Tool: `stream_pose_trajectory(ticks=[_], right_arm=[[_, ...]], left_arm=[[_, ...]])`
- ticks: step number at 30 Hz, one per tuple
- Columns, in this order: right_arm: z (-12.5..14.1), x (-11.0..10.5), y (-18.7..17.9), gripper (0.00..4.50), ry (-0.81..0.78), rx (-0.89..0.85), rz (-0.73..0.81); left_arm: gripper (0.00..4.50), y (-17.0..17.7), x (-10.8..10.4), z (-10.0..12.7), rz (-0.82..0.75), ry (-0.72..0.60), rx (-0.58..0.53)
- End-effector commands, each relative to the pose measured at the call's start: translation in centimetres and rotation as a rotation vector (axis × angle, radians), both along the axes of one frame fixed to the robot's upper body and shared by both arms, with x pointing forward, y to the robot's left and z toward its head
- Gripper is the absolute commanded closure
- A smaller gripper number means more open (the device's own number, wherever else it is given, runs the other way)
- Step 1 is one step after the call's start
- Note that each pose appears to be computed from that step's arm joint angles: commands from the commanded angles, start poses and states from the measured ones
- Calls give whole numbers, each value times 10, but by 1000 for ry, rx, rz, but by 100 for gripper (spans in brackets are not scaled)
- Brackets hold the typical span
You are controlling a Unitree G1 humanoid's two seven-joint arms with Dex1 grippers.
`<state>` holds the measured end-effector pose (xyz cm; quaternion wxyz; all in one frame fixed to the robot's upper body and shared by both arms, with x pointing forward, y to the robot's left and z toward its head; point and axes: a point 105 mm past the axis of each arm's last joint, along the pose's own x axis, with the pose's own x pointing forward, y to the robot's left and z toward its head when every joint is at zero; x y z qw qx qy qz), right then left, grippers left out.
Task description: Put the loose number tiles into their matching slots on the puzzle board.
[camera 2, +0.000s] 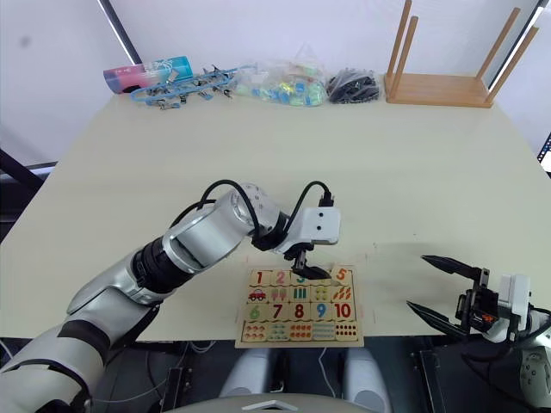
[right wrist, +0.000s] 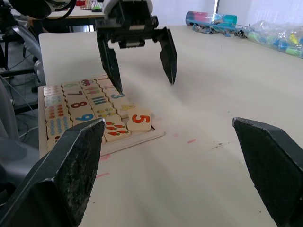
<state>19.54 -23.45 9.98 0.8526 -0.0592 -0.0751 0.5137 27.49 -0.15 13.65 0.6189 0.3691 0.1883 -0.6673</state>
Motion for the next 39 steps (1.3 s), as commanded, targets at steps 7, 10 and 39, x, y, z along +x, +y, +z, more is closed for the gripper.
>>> stream_pose_trajectory(ticks=[7, 10, 39], right_arm=[[6, 0, 0, 0, -29, -6, 6], [6, 0, 2, 0, -29, -2, 8], [8, -5, 1, 0, -34, -9, -20]], left_arm=[[50, 5, 29, 16, 33, 20, -173], [121, 7, 33, 10, 13, 31, -192], [443, -10, 21, -37, -166, 60, -162]])
